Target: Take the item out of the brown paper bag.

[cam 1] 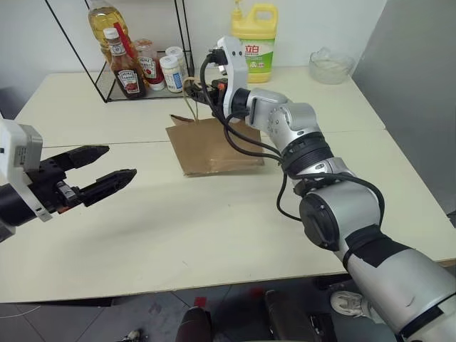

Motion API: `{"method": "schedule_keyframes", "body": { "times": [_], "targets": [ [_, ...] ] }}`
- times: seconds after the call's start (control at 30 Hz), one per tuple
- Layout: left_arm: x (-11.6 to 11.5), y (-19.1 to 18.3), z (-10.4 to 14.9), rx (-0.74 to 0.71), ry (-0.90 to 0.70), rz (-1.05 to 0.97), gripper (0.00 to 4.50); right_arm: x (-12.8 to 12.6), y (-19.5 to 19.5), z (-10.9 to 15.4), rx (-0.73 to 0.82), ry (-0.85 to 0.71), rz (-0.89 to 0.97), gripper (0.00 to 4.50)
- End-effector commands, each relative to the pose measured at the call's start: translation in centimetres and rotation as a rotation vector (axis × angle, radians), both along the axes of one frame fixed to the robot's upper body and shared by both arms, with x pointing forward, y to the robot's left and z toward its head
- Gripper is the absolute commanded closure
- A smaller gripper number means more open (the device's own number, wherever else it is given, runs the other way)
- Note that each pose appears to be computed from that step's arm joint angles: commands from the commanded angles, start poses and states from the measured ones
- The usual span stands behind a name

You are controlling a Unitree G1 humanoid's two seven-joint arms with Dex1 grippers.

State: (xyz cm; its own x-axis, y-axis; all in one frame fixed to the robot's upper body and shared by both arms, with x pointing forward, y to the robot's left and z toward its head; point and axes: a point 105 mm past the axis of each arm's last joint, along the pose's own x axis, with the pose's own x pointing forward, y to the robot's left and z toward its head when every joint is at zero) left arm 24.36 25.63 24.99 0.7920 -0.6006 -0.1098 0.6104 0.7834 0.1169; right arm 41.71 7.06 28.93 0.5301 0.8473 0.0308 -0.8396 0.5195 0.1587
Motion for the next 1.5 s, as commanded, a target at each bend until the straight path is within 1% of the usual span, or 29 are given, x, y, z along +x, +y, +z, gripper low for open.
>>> {"method": "schedule_keyframes", "body": {
  "times": [0.03,0.27,0.5,0.6,0.77,0.93,1.17,1.2,1.27,1.3,1.37,1.4,1.43,1.5],
  "targets": [
    [-0.1,-0.2,0.9,0.023,-0.038,-0.014,0.0,-1.7,1.2,4.9,0.102,-0.107,0.05,4.38],
    [-0.3,-0.2,0.9,0.027,-0.04,-0.005,0.0,-2.2,2.6,3.6,0.103,-0.079,0.078,4.38],
    [-0.6,-0.2,0.9,0.028,-0.041,0.002,0.0,-2.2,3.2,3.2,0.107,-0.071,0.075,4.38],
    [-0.7,-0.3,0.9,0.027,-0.039,0.003,0.0,-2.0,3.3,2.2,0.084,-0.066,0.076,4.38],
    [-0.7,-0.3,0.7,0.027,-0.036,0.005,0.0,-1.3,2.5,0.1,0.031,-0.05,0.066,4.38],
    [-0.5,-0.5,0.6,0.027,-0.034,0.0,0.0,-0.8,1.6,-1.3,-0.035,-0.062,0.057,4.38],
    [-0.2,-0.6,0.4,0.024,-0.03,-0.009,0.0,-0.6,-1.0,-2.1,-0.143,-0.122,0.09,4.38],
    [-0.1,-0.6,0.4,0.024,-0.03,-0.011,0.0,-0.8,-1.3,-2.2,-0.159,-0.13,0.105,3.67],
    [0.1,-0.6,0.5,0.024,-0.031,-0.016,0.0,-1.3,-1.9,-2.4,-0.183,-0.141,0.132,3.3],
    [0.2,-0.7,0.5,0.024,-0.032,-0.02,0.0,-1.5,-2.2,-2.5,-0.194,-0.146,0.143,2.99],
    [0.5,-0.8,0.5,0.023,-0.034,-0.03,0.0,-1.8,-2.8,-2.6,-0.218,-0.161,0.153,2.96],
    [0.7,-0.9,0.5,0.022,-0.036,-0.036,0.0,-2.0,-3.1,-2.6,-0.226,-0.168,0.155,2.66],
    [0.8,-1.0,0.5,0.021,-0.037,-0.042,0.0,-2.1,-3.4,-2.6,-0.233,-0.174,0.156,2.58],
    [1.1,-1.2,0.5,0.019,-0.039,-0.055,0.0,-2.2,-3.9,-2.4,-0.243,-0.187,0.153,2.12]
  ]
}}
